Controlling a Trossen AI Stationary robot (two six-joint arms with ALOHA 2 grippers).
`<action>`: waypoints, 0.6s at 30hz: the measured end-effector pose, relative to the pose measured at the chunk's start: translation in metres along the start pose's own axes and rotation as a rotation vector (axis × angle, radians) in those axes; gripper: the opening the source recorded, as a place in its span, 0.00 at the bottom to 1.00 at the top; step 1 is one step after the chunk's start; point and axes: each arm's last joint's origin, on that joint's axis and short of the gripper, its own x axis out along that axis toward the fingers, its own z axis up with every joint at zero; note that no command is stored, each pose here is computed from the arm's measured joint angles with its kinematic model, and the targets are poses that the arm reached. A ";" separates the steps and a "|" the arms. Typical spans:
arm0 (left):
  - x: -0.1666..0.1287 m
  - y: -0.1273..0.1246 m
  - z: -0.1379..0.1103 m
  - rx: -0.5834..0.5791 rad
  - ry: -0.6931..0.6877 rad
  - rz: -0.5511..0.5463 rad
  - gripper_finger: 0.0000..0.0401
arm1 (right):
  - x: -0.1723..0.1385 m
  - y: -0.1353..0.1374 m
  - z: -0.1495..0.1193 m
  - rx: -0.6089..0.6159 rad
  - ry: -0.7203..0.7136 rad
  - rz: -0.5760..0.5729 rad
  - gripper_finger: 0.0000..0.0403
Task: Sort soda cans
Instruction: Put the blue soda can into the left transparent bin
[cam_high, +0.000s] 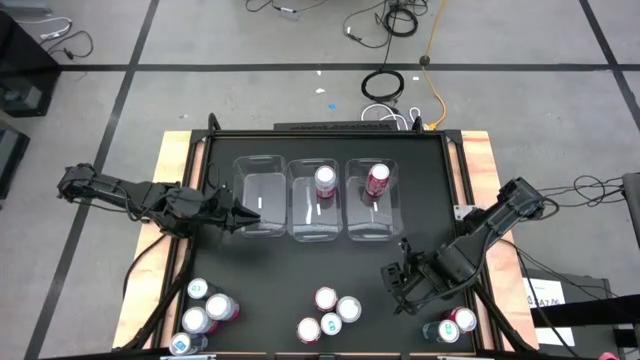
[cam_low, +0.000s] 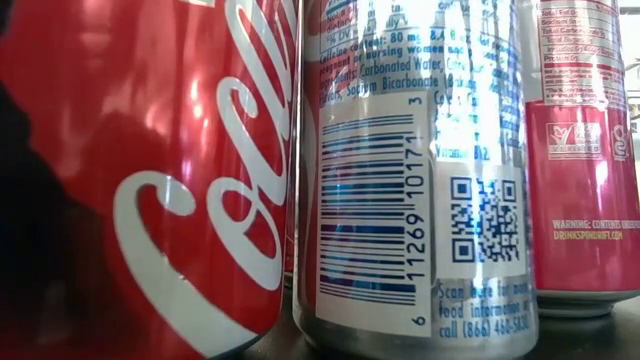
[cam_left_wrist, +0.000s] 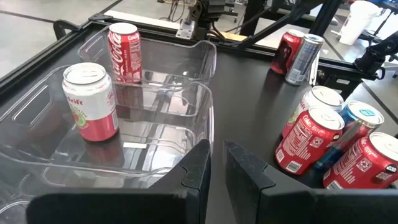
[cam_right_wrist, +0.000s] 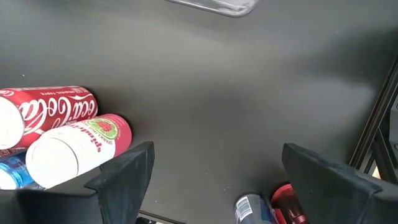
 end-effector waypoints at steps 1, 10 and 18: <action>0.000 0.000 0.000 -0.001 0.000 0.000 0.13 | 0.000 0.000 0.000 0.000 0.001 0.001 0.86; 0.000 0.000 0.000 -0.027 0.001 0.000 0.13 | 0.000 0.000 -0.001 0.050 0.003 0.006 0.86; 0.000 0.000 0.000 -0.032 0.001 0.000 0.21 | -0.001 -0.001 -0.008 0.029 0.020 0.018 0.86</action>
